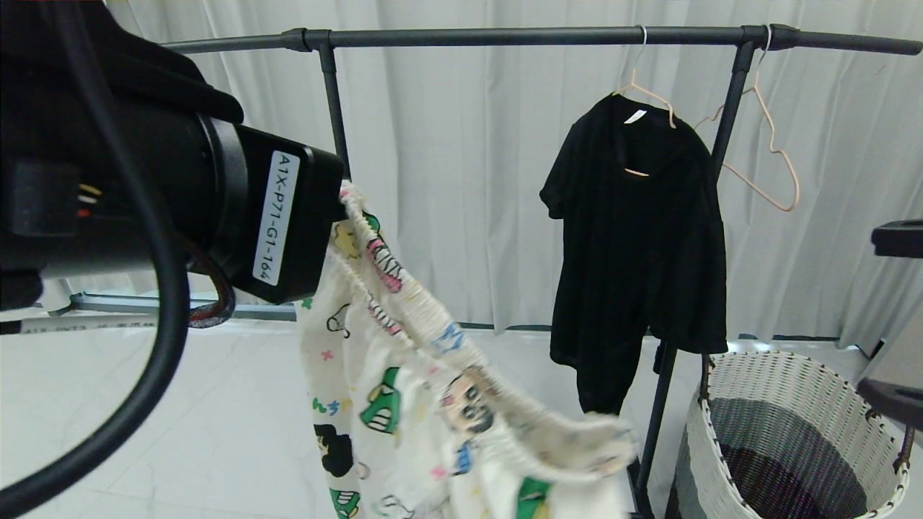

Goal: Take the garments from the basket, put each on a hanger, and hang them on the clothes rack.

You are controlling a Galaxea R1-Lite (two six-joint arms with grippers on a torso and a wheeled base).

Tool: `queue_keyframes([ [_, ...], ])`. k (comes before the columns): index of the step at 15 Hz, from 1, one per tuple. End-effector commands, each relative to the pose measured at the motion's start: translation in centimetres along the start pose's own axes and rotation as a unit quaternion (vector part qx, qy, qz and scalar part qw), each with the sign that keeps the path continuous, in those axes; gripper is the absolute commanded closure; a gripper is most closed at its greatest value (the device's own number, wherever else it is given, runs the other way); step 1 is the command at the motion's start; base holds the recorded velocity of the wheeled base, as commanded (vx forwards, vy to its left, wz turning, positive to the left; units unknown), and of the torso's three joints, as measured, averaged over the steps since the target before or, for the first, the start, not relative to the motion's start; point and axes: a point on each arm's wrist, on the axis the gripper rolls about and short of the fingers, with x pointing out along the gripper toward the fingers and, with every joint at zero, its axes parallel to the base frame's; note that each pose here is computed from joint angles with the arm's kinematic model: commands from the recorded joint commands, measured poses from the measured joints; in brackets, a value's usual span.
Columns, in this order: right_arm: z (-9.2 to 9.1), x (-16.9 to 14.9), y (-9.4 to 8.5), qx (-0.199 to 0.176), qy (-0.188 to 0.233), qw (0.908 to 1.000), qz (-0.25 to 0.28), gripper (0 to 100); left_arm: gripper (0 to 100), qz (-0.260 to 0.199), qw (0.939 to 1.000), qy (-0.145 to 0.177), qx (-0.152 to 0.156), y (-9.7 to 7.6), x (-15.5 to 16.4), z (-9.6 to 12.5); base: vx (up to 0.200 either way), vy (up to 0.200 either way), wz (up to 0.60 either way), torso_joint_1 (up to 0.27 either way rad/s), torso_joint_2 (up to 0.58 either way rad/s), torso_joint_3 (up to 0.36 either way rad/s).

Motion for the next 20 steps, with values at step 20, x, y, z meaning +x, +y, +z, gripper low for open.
queue_keyframes([
  [20,-6.0,-2.9,-5.3,0.11,0.173,0.9015,-0.381,0,100,0.15,0.9855,0.077,-0.018,7.4,-0.7,-6.0,0.0,0.0,0.0,0.0,0.0,0.0],
])
